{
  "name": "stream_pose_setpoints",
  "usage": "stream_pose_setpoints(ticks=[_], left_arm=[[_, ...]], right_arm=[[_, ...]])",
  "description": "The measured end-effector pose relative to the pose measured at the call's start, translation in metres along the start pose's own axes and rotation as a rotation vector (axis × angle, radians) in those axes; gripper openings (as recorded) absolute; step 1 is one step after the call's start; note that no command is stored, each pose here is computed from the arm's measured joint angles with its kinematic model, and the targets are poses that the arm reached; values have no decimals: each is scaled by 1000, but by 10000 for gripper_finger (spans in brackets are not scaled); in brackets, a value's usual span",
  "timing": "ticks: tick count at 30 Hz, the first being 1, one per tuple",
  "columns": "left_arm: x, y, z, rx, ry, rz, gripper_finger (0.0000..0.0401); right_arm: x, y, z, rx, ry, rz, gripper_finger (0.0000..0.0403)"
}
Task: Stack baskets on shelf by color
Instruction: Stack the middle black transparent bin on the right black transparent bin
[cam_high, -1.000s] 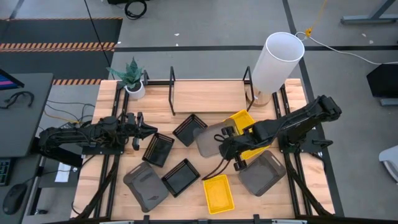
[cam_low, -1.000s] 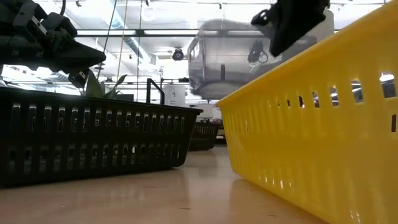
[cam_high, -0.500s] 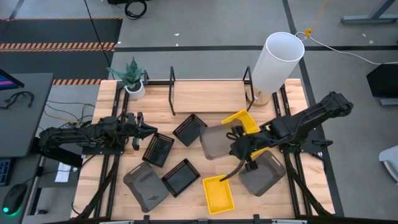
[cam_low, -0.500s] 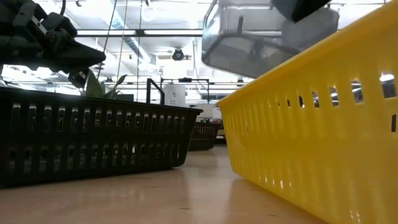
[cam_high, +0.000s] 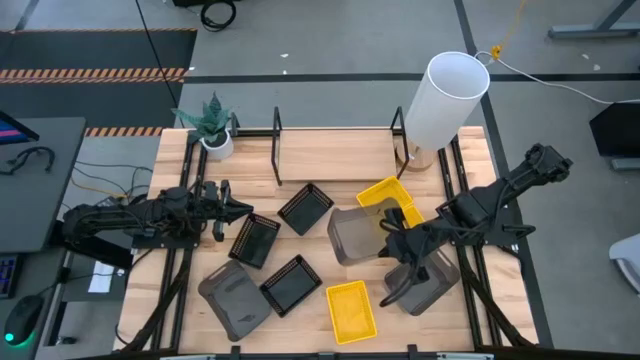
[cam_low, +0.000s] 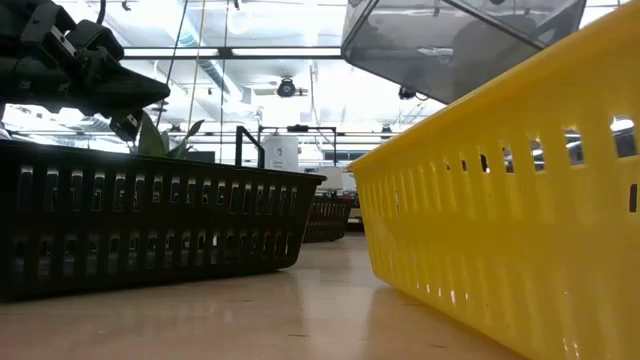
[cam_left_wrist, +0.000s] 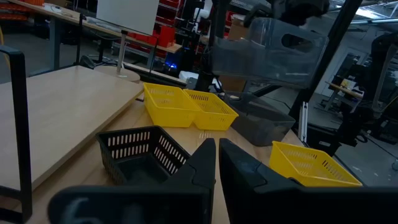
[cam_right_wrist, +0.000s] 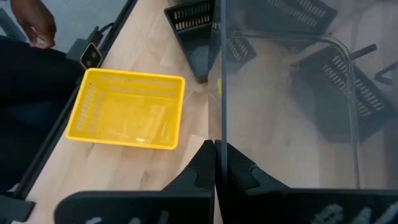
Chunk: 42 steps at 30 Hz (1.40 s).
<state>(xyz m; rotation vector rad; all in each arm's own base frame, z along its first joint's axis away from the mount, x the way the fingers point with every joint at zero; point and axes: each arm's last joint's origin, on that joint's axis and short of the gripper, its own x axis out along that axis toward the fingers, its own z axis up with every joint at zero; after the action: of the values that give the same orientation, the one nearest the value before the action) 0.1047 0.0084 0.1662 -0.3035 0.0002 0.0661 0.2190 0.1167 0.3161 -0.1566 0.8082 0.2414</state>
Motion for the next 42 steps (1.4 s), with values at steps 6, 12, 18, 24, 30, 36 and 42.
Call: stream_pose_setpoints(ticks=[6,12,18,24,30,36,42], left_arm=[[0,0,0,0,0,0,32],[0,0,0,0,0,0,34],[0,0,0,0,0,0,27],[0,0,0,0,0,-1,27],[0,0,0,0,0,0,35],[0,0,0,0,0,0,32],[0,0,0,0,0,0,29]], right_arm=[[-1,3,-3,16,27,5,7],[0,3,-4,22,33,7,7],[0,2,-5,22,49,4,8],[-2,3,-8,36,78,25,8],[-16,4,-12,67,66,40,9],[-31,7,-17,87,46,48,9],[-41,11,-20,94,28,39,9]])
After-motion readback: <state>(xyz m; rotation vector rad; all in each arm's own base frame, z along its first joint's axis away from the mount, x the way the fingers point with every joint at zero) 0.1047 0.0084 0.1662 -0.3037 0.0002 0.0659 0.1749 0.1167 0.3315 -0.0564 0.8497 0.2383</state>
